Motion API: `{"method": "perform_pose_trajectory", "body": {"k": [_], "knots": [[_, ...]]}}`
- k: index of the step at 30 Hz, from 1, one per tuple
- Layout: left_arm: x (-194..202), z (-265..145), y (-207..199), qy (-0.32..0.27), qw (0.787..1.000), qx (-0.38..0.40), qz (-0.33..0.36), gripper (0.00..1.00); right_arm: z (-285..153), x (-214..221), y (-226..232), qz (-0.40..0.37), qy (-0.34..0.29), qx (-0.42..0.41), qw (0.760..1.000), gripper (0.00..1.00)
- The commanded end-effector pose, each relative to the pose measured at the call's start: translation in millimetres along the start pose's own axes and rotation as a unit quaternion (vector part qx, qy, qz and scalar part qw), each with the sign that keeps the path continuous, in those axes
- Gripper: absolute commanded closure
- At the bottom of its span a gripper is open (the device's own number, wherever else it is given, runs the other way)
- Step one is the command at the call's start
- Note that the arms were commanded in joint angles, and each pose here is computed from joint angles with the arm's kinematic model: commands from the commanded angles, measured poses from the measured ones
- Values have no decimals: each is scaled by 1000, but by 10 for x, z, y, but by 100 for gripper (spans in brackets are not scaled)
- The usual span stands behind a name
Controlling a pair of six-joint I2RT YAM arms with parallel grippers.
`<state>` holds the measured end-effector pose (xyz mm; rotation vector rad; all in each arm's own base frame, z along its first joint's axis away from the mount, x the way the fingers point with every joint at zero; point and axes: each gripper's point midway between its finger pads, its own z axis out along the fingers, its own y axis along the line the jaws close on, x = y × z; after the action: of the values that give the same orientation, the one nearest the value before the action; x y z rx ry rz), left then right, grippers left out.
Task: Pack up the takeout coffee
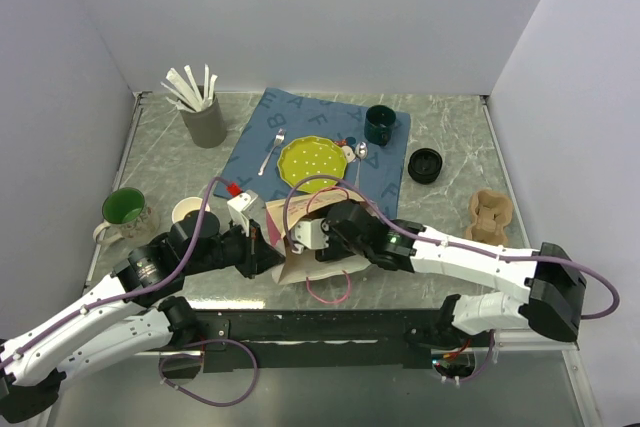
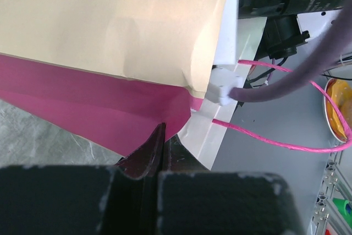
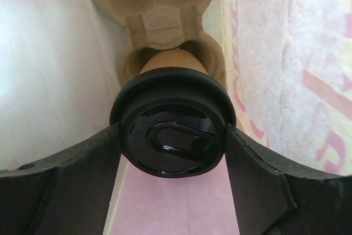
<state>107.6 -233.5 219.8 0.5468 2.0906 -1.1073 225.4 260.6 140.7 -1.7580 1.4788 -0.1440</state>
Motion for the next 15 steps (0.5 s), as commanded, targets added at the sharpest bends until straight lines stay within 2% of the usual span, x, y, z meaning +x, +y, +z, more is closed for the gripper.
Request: {"method": "perform_pose_trajectory", "body": {"k": [1,15], "knots": [[-30,-26,-57,-5,1000,11,-1,99,97,-31,-79,39,-4,22,999,56],[20,-44,-38,2,1000,7,-12,99,312,57,-75,107,7,55,993,56]]}}
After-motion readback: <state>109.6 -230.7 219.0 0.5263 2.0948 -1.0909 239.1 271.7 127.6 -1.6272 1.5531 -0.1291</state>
